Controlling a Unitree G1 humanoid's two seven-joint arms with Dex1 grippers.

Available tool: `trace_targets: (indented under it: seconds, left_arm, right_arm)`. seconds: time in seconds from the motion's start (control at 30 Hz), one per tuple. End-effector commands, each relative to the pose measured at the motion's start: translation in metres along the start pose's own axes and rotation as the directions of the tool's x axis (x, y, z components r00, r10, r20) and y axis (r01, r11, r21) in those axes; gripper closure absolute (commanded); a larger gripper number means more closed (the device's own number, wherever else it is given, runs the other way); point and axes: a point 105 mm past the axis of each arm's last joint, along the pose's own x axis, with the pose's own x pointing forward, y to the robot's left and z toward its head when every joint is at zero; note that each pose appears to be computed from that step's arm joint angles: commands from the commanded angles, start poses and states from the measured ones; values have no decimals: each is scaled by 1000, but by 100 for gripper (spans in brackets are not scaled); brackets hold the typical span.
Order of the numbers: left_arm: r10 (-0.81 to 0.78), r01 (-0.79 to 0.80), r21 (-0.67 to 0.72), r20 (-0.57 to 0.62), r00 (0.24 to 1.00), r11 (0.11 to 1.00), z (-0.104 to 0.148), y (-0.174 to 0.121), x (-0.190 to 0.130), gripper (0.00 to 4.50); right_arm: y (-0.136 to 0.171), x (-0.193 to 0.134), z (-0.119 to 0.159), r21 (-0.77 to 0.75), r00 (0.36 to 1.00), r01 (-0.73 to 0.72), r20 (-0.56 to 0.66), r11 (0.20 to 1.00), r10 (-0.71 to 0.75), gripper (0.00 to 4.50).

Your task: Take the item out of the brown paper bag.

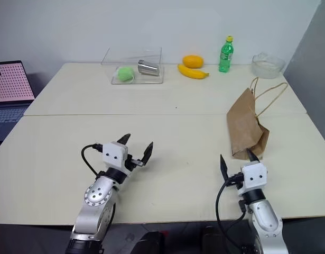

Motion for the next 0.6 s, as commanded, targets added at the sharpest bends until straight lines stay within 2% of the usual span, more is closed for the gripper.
trace_targets:
  seconds: [0.03, 0.43, 0.6]
  left_arm:
    - [-27, 26, 13, 70, 997, 1000, 15, -1, 3, 6]
    - [-77, 75, 42, 56, 995, 996, 13, -6, 4, 6]
    - [-133, 127, 69, 85, 987, 990, 28, -5, 5, 6]
  right_arm:
    - [-5, -1, 11, -10, 999, 22, 48, 1000, -21, 0]
    - [-1, -3, 10, -20, 999, 3, 34, 1000, -2, 0]
    - [3, -5, 22, -51, 998, -23, 61, 998, 26, 0]
